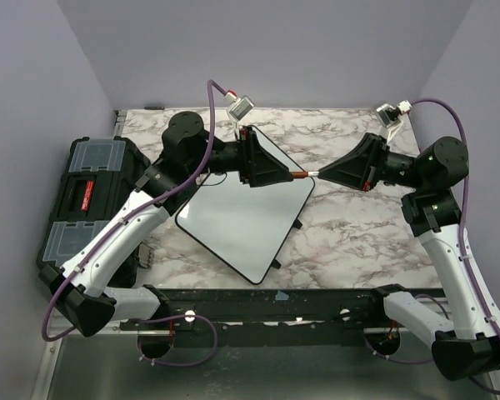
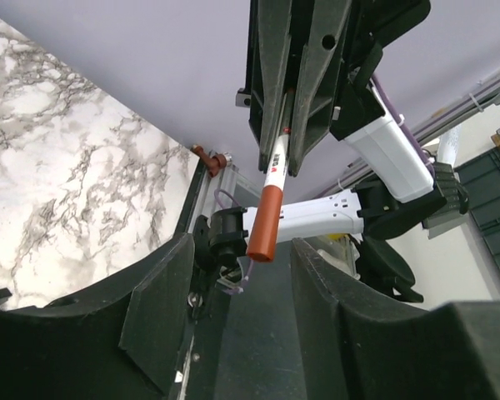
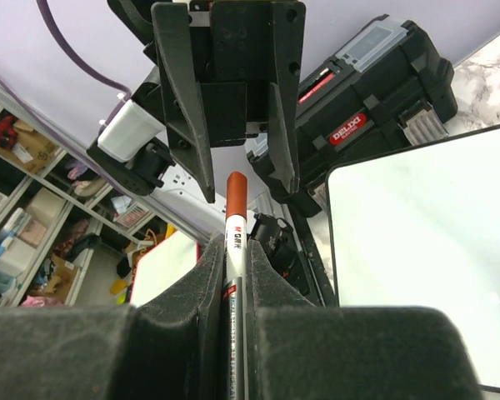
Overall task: Write a sentence on the whiteboard
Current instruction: Open the pen cap from the whiteboard marker.
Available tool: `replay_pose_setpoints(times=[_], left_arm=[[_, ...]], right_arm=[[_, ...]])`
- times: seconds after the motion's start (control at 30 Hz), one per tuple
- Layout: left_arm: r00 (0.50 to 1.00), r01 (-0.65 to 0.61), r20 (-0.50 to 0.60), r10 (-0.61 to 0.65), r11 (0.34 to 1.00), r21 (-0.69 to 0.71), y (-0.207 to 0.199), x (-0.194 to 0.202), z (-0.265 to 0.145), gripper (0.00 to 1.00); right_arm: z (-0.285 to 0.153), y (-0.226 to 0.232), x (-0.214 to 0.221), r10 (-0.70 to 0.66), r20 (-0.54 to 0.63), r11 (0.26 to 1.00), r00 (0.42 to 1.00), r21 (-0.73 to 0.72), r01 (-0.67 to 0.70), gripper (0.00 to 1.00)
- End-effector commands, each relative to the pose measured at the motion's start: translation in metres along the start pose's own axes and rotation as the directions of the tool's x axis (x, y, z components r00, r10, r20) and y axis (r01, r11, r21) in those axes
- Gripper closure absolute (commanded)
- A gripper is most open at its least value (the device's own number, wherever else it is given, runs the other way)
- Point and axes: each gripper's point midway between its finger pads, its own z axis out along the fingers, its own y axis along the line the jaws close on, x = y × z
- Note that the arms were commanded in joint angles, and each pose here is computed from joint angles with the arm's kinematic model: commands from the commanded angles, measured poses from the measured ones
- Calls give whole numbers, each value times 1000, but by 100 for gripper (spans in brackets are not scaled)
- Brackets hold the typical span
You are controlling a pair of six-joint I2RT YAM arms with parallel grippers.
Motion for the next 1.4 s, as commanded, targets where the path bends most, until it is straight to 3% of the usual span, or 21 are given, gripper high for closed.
replay_pose_setpoints(times=[0.0, 0.37, 0.63, 0.73, 1.37], left_arm=[[999, -34, 25, 32, 997, 62, -16, -9, 3, 50], [1000, -13, -8, 14, 996, 94, -17, -1, 15, 63], [1000, -2, -5, 3, 994, 112, -20, -4, 22, 84], [1000, 1, -2, -1, 994, 110, -19, -5, 23, 99], [999, 22, 45, -23, 1000, 19, 7, -5, -6, 100]], right_arm=[[-2, 5, 2, -8, 6, 1000, 1000, -10, 8, 99], [-1, 3, 2, -4, 3, 1000, 1000, -9, 4, 99], [-1, 1, 5, 2, -1, 1000, 1000, -5, -2, 99], [-1, -2, 6, 7, -3, 1000, 1000, 5, -7, 99], [-5, -17, 13, 19, 23, 995, 1000, 96, -21, 99]])
